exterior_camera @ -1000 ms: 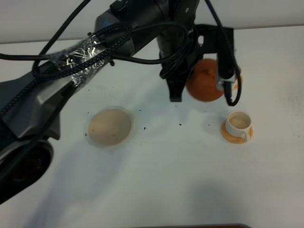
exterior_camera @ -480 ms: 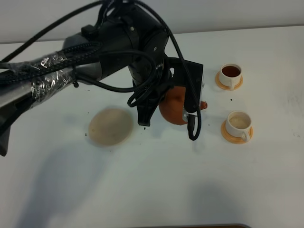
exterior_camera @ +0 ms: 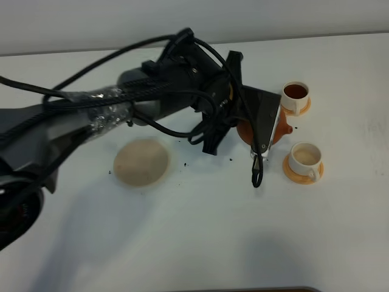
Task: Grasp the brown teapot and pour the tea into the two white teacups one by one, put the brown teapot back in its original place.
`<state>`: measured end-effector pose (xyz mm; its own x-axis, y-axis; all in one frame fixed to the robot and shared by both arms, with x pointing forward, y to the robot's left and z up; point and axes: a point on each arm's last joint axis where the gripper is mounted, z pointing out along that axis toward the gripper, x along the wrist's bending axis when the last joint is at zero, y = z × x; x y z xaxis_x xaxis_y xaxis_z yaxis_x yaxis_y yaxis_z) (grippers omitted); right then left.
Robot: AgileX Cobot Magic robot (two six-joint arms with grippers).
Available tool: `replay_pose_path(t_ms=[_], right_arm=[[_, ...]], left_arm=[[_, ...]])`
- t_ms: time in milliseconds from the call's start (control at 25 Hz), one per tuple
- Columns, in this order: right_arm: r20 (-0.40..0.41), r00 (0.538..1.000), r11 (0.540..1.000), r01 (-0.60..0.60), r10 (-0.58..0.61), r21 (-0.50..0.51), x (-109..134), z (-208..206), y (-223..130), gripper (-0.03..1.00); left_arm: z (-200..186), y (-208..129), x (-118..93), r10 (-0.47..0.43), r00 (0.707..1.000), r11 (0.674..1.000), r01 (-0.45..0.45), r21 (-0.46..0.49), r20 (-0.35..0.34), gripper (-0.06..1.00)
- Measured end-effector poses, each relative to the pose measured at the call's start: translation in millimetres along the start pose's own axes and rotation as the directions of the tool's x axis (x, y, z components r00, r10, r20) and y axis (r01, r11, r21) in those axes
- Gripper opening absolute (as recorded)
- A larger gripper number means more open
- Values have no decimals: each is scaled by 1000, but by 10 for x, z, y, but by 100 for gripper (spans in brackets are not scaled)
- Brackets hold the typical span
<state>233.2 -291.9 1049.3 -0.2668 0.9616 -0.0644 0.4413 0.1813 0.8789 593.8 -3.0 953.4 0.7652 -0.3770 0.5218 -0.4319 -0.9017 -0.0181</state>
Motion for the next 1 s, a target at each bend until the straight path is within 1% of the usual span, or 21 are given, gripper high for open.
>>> replay_pose_path(t_ms=[160, 320, 520, 760, 960, 1000], right_arm=[[0, 1000, 1000, 0, 0, 0, 0, 0, 0, 24], [-1, 1000, 1000, 0, 0, 0, 1, 0, 0, 24], [-1, 1000, 1000, -1, 1, 0, 1, 0, 0, 24], [-1, 1000, 1000, -1, 1, 0, 1, 0, 0, 24], [-2, 1000, 1000, -1, 1, 0, 2, 0, 0, 24], [-2, 1000, 1000, -1, 1, 0, 2, 0, 0, 24]], left_arm=[[175, 86, -24, 71, 996, 997, -72, -11, -46, 11], [192, 117, 1, 90, 992, 995, -92, -24, -87, 11], [194, 120, 40, 143, 981, 989, -146, -14, -131, 11], [183, 127, 99, 211, 958, 977, -215, 2, -196, 11], [167, 170, 157, 219, 938, 972, -234, -26, -269, 11], [164, 174, 168, 232, 931, 968, -249, -24, -282, 11]])
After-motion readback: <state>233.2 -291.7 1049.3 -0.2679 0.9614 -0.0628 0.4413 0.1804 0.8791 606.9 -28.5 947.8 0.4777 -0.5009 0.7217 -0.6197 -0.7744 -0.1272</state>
